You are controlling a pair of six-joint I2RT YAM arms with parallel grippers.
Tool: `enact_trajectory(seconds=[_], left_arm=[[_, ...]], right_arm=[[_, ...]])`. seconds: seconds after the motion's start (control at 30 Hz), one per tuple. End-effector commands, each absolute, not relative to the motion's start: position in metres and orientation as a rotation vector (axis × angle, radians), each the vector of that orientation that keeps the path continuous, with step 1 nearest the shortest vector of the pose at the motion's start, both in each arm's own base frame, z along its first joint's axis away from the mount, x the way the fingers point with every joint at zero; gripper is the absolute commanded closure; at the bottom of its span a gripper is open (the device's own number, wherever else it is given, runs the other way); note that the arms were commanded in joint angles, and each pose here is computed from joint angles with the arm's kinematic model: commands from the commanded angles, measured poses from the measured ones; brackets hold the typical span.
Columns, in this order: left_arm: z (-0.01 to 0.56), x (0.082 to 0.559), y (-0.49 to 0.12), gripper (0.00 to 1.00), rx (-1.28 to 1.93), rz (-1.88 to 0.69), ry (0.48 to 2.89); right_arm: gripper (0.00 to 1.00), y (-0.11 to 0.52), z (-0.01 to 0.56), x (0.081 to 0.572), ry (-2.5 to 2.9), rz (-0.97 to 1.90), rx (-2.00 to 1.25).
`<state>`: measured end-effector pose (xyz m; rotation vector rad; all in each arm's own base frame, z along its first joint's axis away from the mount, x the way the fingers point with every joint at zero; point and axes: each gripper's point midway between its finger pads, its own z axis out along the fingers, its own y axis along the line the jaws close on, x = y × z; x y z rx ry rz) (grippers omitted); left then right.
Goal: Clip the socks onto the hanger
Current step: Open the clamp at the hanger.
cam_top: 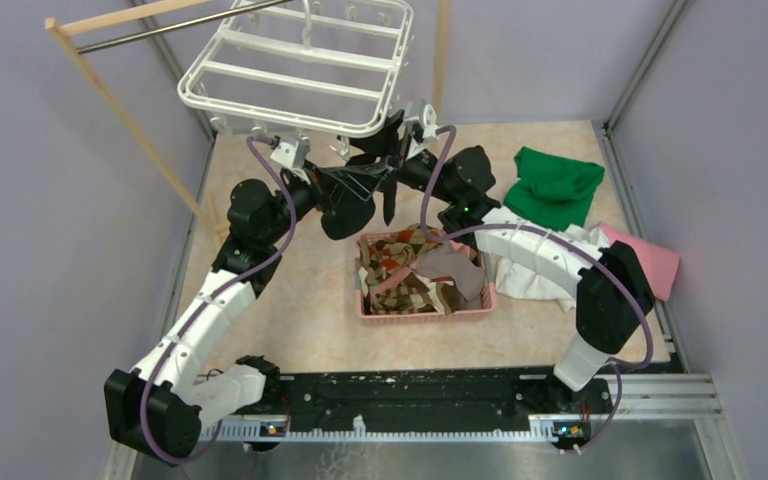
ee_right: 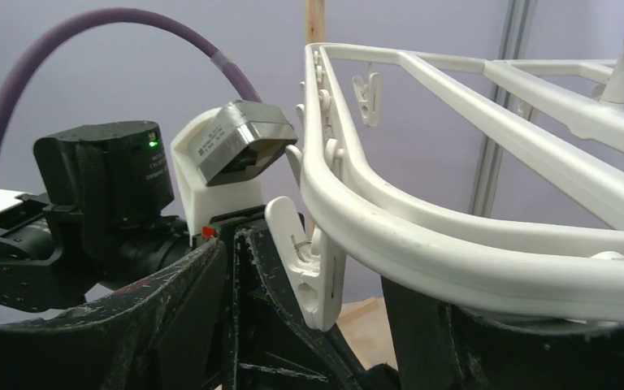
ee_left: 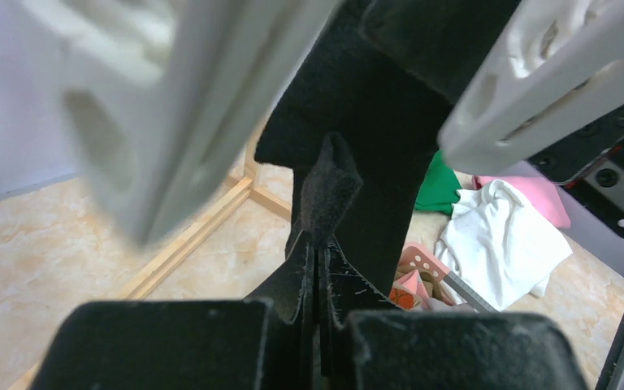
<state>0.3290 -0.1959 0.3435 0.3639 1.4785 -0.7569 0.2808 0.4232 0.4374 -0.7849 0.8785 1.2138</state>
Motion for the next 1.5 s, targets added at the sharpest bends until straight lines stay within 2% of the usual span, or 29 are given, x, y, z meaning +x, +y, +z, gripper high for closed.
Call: enact_trajectory(seconds=[0.0, 1.47], left_arm=[[0.377, 0.328, -0.196, 1.0, 0.374, -0.763, 1.379], [0.377, 0.325, -0.197, 1.0, 0.373, -0.775, 1.377]], right_arm=[[0.31, 0.425, 0.466, 0.281, 0.791, 1.198, -0.749], [0.32, 0.434, 0.491, 0.271, 0.715, 1.195, -0.69]])
